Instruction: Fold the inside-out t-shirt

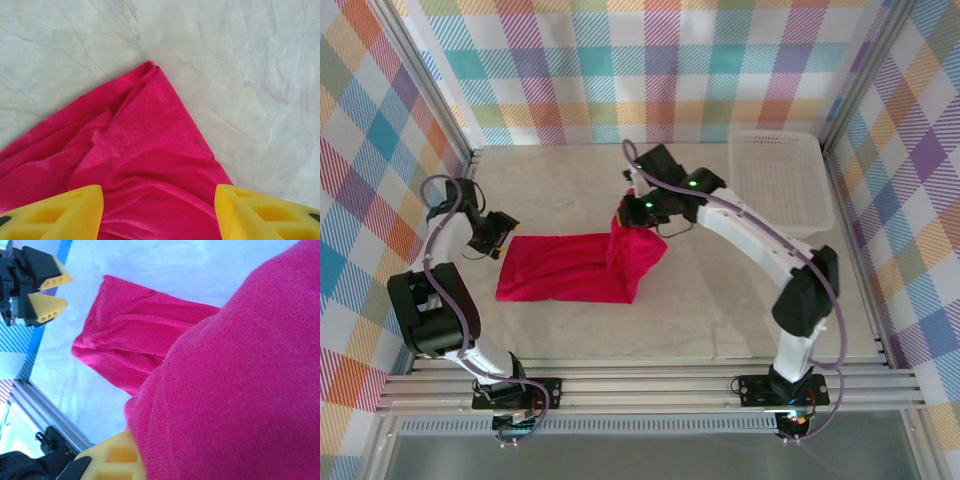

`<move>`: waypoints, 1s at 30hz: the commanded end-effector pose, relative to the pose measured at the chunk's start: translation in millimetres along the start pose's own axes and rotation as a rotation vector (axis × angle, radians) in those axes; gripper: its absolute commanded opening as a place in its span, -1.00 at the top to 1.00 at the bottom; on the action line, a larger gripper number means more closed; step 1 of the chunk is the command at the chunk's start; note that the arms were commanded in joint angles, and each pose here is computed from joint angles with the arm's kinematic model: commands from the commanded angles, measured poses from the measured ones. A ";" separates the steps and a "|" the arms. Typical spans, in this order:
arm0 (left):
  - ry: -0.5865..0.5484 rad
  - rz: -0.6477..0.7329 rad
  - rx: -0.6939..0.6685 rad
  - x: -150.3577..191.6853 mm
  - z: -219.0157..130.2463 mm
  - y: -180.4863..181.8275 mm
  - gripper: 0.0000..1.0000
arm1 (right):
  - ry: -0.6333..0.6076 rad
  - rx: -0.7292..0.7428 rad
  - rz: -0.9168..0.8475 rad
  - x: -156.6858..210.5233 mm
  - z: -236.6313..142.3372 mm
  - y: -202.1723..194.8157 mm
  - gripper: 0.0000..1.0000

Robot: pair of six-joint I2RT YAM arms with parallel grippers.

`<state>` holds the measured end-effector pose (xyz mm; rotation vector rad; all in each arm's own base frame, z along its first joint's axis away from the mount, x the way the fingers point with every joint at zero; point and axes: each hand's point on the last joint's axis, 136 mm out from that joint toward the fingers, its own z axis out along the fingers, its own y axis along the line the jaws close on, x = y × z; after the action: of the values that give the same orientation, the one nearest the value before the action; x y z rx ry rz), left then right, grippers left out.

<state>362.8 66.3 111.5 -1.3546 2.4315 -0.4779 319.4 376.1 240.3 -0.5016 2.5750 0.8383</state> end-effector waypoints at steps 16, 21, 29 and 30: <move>0.081 -0.106 -0.090 -1.4 31.8 46.1 -0.15 | 0.116 -0.379 -0.074 3.9 195.1 129.0 0.78; 0.053 -0.109 -0.095 -7.4 26.2 45.6 -0.15 | 0.178 -0.436 -0.037 13.8 196.2 136.9 0.04; -0.049 -0.035 -0.081 -7.5 -19.4 36.9 -0.16 | 0.083 -0.350 -0.196 -5.7 92.5 127.8 -0.54; -0.049 -0.017 -0.067 -1.6 -23.1 34.0 -0.17 | 0.071 -0.326 -0.201 -5.5 90.2 117.3 -0.48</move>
<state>340.1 91.3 95.4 -1.4655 2.4256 -0.3956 287.0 549.0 163.1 -0.8371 2.5868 1.2130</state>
